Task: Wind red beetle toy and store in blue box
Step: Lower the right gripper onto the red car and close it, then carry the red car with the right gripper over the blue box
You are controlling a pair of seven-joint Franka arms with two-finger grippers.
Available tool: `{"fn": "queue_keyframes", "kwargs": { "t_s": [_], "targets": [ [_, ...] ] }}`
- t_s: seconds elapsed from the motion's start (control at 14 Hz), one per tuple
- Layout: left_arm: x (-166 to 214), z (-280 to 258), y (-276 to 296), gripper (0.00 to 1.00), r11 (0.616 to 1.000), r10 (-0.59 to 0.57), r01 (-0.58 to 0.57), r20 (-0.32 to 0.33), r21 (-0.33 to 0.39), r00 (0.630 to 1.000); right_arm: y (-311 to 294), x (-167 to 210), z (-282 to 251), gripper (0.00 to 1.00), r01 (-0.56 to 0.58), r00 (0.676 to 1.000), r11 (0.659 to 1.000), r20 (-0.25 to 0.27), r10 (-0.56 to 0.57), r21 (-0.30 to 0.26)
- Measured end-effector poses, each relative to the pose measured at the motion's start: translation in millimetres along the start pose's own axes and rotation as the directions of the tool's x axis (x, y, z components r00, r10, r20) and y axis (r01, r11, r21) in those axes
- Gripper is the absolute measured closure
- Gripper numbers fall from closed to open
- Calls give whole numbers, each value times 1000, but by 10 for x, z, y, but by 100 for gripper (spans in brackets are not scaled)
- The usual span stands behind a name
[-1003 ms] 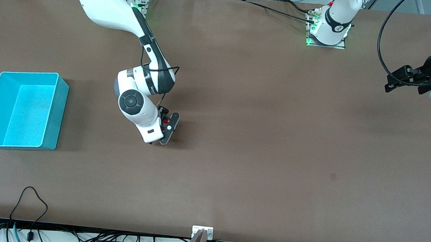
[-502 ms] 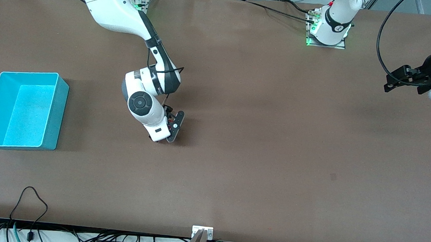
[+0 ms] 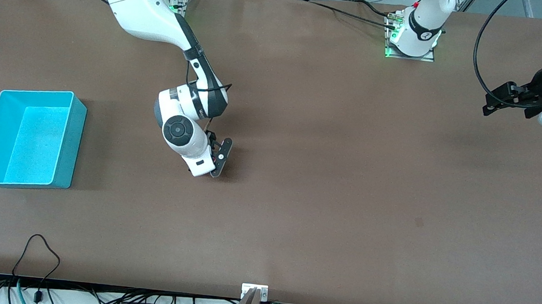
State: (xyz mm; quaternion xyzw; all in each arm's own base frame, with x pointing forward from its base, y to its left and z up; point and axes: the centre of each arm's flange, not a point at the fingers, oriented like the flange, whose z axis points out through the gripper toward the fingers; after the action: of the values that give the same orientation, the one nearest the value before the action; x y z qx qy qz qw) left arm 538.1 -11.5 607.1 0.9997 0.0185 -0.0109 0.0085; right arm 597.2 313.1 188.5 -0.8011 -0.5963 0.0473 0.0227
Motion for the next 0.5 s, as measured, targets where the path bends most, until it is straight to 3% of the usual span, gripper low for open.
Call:
{"fn": "queue_keyframes", "kwargs": {
  "t_s": [0.07, 0.14, 0.29, 0.5],
  "targets": [
    [0, 0, 4, 0, 1000, 1, -1, 0, 0, 1000, 1, 9, -17, 49, 1, 1000, 1000, -2, -1, -2],
    [0, 0, 7, 0, 1000, 1, -1, 0, 0, 1000, 12, 9, -38, 52, -1, 1000, 1000, -5, 1, -6],
    [-1, -1, 12, 0, 1000, 2, -2, 0, 0, 1000, 102, -4, -192, 52, -14, 1000, 999, -25, 13, -34],
    [-1, -4, 14, 0, 1000, 3, -3, -1, 0, 1000, 430, -247, -860, 52, -94, 993, 988, -81, 84, -125]
  ]
}}
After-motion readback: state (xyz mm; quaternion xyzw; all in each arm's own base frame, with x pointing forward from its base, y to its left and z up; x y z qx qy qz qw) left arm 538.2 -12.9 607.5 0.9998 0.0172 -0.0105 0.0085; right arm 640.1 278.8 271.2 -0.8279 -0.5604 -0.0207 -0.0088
